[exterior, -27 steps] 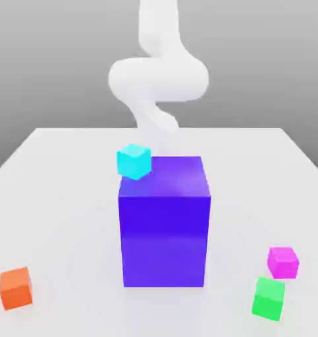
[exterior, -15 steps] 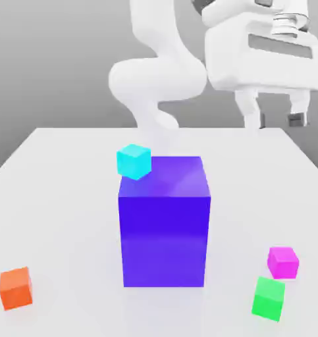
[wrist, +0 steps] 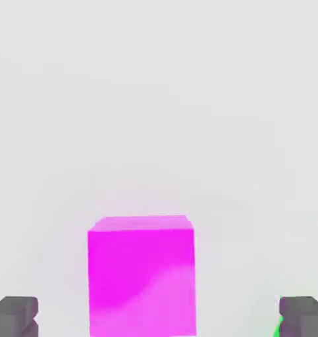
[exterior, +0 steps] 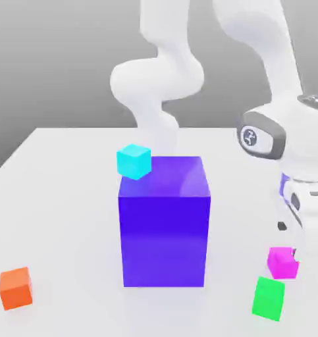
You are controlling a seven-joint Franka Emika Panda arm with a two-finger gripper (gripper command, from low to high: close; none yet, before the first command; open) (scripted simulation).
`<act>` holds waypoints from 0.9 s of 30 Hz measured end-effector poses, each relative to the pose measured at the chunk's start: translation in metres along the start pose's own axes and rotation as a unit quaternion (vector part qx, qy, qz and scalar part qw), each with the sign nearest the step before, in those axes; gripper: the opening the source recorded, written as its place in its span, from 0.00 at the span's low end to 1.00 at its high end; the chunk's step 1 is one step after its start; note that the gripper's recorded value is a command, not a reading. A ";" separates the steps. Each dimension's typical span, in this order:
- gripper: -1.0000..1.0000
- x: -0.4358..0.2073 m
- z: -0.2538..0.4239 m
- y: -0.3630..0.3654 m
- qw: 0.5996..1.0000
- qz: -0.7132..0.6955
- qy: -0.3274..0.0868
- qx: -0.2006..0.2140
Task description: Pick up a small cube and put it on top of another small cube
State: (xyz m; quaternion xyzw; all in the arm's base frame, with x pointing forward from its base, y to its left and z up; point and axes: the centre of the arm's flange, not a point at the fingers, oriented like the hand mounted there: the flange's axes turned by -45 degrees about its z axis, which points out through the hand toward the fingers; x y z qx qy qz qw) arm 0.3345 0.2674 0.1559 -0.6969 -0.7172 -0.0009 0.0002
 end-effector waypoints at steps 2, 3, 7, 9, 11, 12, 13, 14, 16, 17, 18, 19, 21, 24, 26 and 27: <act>0.00 -0.001 0.022 -0.001 1.000 -0.001 0.000 0.000; 0.00 -0.001 0.022 -0.001 1.000 -0.001 0.000 0.000; 0.00 -0.001 0.023 -0.001 1.000 -0.001 -0.001 0.001; 0.00 -0.001 0.025 -0.002 1.000 -0.001 -0.001 0.001; 0.00 0.000 0.009 -0.001 1.000 -0.001 -0.001 0.001; 0.00 0.000 -0.001 -0.001 1.000 -0.001 -0.001 0.001; 0.00 0.000 -0.011 -0.001 1.000 -0.001 -0.001 0.001; 0.00 0.000 -0.022 -0.001 1.000 -0.001 -0.001 0.001; 0.00 -0.011 -0.043 0.019 1.000 0.021 -0.002 0.000; 0.00 -0.021 -0.054 0.037 0.999 0.041 -0.003 0.000; 0.00 -0.034 -0.065 0.057 0.998 0.063 -0.003 0.000; 0.00 -0.048 -0.076 0.076 0.996 0.085 -0.002 0.001; 0.00 -0.058 -0.067 0.089 0.995 0.101 -0.001 0.001; 0.00 -0.062 -0.032 0.093 0.994 0.106 -0.001 0.001; 1.00 -0.062 -0.025 0.093 0.994 0.106 -0.001 0.001; 1.00 -0.062 -0.025 0.093 0.994 0.106 -0.001 0.001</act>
